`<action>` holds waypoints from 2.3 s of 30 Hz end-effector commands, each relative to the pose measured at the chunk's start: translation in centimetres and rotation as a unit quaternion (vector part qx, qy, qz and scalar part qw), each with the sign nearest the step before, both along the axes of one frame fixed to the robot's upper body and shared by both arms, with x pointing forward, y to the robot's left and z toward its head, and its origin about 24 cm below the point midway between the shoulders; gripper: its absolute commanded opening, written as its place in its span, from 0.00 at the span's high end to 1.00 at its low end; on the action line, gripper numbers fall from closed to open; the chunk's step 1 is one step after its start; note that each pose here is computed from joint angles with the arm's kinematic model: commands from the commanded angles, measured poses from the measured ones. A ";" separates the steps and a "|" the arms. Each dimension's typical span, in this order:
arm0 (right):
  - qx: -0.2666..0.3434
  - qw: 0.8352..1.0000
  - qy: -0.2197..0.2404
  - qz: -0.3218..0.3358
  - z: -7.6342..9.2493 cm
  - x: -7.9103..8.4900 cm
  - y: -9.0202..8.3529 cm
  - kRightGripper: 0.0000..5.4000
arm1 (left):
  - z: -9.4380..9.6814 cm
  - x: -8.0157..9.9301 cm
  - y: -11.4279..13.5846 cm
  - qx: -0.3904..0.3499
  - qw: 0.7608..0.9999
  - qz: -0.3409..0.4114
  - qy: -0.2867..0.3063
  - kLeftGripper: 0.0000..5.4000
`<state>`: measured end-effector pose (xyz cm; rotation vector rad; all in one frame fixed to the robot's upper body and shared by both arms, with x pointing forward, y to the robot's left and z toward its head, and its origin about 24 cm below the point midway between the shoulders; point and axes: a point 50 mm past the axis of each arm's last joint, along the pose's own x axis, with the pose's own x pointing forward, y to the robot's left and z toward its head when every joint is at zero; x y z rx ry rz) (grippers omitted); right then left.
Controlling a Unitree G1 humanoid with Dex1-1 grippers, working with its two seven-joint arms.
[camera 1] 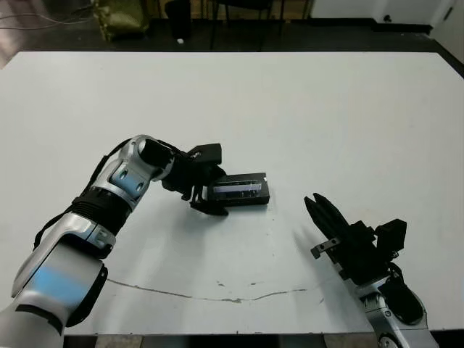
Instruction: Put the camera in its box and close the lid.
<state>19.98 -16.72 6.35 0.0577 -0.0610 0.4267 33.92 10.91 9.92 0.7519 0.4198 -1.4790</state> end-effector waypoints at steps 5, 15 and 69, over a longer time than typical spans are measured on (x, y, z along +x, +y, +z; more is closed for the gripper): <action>-0.008 1.000 0.025 -0.013 -0.4 -0.4 -0.1 1.00 | -1.4 -0.5 1.0 0.031 0.999 0.000 0.034 0.00; -0.009 1.000 0.021 -0.006 -0.5 -0.3 -0.1 1.00 | -0.5 -0.6 1.5 -0.015 1.000 0.002 -0.023 0.00; -0.012 1.000 0.002 -0.003 -0.3 -0.1 -0.1 1.00 | -1.4 -8.4 -4.1 -0.260 0.870 0.418 -0.029 1.00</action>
